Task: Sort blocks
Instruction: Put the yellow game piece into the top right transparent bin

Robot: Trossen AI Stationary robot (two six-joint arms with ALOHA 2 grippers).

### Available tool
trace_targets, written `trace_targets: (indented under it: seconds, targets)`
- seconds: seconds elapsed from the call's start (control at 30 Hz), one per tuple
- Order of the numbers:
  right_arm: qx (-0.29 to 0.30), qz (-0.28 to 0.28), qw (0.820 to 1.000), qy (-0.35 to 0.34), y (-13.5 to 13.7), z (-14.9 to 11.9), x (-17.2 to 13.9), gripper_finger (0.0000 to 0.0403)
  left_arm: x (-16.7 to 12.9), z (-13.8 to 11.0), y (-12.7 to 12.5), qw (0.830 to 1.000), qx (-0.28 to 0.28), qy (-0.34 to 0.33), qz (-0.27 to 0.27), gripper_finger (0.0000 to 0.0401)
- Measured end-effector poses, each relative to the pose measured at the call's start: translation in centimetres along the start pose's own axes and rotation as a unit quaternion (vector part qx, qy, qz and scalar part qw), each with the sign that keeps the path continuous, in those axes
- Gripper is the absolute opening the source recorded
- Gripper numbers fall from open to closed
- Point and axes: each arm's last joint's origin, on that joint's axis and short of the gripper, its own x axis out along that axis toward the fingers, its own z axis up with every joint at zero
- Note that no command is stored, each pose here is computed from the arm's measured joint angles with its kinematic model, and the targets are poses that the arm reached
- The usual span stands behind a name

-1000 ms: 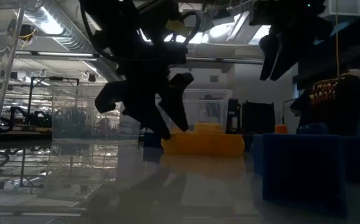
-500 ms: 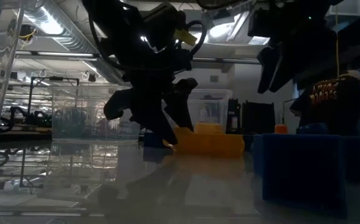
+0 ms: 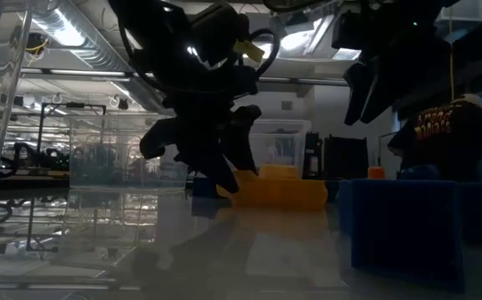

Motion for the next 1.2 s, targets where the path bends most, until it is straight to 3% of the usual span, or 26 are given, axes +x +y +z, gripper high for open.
trace_targets:
  seconds: [0.2, 0.43, 0.63, 0.87, 1.13, 1.2]
  targets:
    - [-0.010, 0.000, 1.000, 0.000, 0.0, 0.0, 0.0, 0.0294, -0.1, 0.8, -1.2, 0.997, 0.038, 0.036, 0.051, 0.0200]
    - [-0.010, 0.000, 1.000, 0.000, 0.0, 0.0, 0.0, 0.0294, 0.0, 1.5, -2.2, 0.996, 0.056, 0.030, 0.056, 0.0226]
    - [-0.010, 0.002, 1.000, 0.000, 0.0, 0.0, 0.0, 0.0294, 0.0, 1.5, -2.2, 0.997, 0.047, 0.031, 0.059, 0.0226]
    - [-0.010, 0.002, 1.000, 0.000, 0.0, 0.0, 0.0, 0.0294, 0.0, 0.9, -1.8, 0.999, 0.001, 0.028, 0.022, 0.0201]
    - [-0.011, 0.001, 1.000, 0.000, 0.0, 0.0, -0.1, 0.0294, 0.0, 0.7, -1.6, 1.000, -0.020, 0.021, 0.011, 0.0118]
    - [-0.016, 0.002, 1.000, -0.006, -0.1, 0.0, -0.4, 0.0294, 0.0, 0.8, -1.5, 0.999, -0.030, 0.017, 0.015, 0.0118]
